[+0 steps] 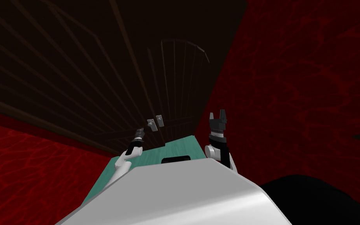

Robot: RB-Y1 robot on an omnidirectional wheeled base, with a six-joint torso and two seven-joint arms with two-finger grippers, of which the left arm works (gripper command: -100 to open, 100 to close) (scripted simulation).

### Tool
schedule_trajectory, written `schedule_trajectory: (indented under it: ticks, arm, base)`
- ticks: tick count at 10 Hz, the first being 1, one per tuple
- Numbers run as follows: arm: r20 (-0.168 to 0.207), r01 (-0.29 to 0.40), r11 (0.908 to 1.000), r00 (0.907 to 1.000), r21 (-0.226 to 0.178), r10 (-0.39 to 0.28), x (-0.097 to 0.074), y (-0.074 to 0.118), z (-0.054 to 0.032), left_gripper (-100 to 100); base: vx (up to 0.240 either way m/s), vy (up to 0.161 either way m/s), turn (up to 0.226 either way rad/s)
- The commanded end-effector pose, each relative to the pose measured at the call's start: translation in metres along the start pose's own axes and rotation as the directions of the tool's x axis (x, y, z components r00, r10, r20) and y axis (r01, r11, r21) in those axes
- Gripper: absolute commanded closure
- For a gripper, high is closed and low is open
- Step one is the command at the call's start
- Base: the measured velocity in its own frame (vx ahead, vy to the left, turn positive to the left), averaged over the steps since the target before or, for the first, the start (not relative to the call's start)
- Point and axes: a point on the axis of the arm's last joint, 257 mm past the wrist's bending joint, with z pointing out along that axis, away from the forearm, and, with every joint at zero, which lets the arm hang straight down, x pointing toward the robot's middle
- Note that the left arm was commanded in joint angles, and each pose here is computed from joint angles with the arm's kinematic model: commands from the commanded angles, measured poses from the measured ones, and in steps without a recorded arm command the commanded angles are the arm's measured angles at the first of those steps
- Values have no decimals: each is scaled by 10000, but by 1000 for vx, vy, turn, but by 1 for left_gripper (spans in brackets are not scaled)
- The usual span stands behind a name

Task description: Pull the door open

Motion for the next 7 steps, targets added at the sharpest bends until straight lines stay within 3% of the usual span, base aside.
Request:
schedule_trajectory:
  ticks: [1,5,6,7]
  arm:
    - [-197,61,10000,9998,77,-59,106,-34,2,-100]
    - [-685,233,9995,9974,230,-217,370,-109,-2,-100]
    - [-617,206,9996,9979,210,-193,336,-103,-12,-100]
    - [-219,50,10000,9997,-38,-51,77,22,-85,-100]
  base:
    - [-198,-30,-73]
    - [-188,-63,-62]
    - [-71,-33,-5]
    - [-16,56,159]
